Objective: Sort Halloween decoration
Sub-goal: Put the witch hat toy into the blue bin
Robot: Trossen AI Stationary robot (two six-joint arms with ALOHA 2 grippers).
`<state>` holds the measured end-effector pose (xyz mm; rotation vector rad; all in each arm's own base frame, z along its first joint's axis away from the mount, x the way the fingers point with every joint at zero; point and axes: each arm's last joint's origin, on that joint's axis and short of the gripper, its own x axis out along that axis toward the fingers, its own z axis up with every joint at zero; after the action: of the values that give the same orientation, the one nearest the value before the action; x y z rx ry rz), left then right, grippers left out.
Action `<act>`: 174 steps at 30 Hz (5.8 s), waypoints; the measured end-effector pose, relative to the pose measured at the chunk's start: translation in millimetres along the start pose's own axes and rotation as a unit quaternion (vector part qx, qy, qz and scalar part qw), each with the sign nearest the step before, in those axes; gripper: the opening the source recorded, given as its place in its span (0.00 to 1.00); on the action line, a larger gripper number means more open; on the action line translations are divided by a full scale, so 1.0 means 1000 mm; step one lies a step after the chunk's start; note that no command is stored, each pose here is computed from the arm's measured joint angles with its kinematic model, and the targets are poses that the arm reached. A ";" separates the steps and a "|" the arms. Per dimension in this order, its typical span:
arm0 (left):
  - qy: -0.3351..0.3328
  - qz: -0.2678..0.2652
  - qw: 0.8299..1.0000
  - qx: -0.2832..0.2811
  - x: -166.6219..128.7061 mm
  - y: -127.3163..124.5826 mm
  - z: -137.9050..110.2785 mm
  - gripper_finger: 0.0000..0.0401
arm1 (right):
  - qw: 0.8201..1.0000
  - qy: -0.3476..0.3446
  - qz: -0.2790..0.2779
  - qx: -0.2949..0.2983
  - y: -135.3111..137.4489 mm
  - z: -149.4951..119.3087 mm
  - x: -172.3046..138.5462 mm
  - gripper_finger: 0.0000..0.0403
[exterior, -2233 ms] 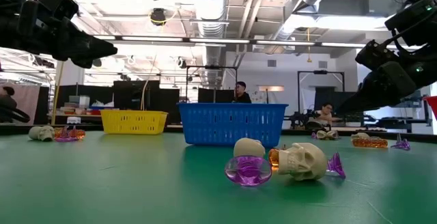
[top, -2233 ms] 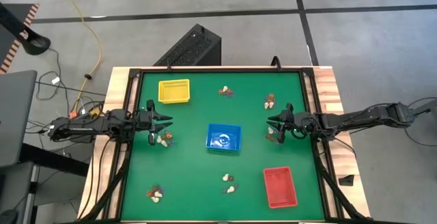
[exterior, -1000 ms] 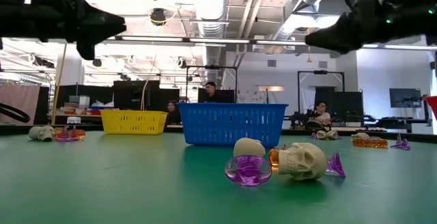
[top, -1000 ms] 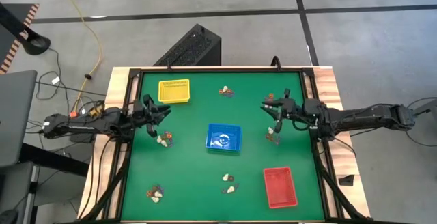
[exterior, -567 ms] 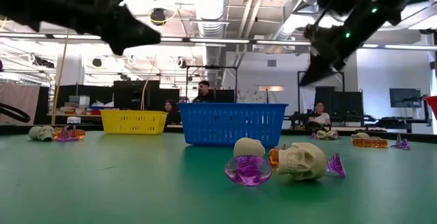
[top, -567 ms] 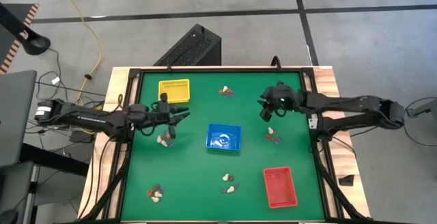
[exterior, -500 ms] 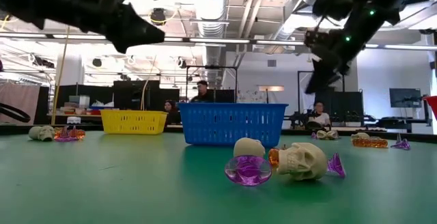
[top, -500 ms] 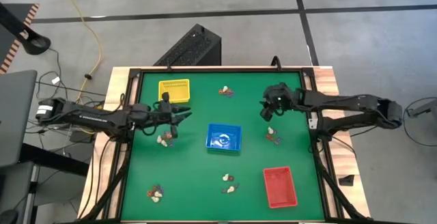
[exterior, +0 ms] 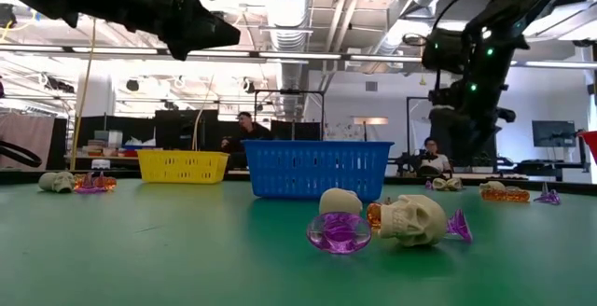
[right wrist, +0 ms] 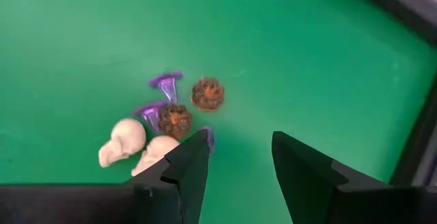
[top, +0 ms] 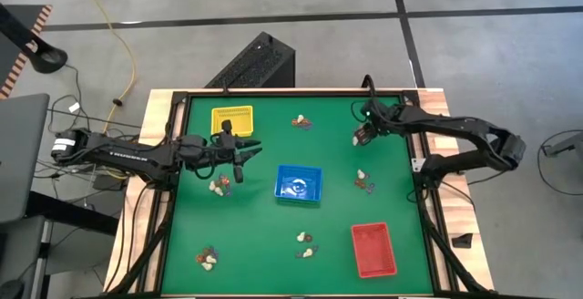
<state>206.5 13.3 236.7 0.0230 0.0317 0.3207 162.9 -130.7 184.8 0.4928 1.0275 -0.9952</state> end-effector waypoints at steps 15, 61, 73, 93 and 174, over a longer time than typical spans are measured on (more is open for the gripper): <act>0.036 0.001 0.999 0.018 0.000 0.000 -0.007 0.21 | 0.999 0.045 -0.007 -0.006 0.007 0.000 0.028 0.42; 0.042 0.002 0.999 0.005 0.000 0.000 -0.008 0.21 | 0.997 0.071 0.011 -0.029 0.015 -0.008 0.025 0.09; 0.042 0.002 0.999 0.005 0.000 0.000 -0.008 0.21 | 0.998 0.044 0.024 -0.046 0.017 0.009 -0.001 0.06; 0.042 0.002 0.999 0.001 0.000 0.000 -0.008 0.21 | 0.897 -0.186 0.299 -0.267 0.180 -0.031 -0.072 0.06; 0.060 0.002 0.998 0.006 -0.001 0.000 -0.012 0.21 | 0.953 -0.031 0.177 -0.242 0.109 0.123 0.091 0.12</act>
<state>205.3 13.4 225.0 0.0165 0.1523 0.3255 329.9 -209.9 151.1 0.2223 1.0379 -0.4136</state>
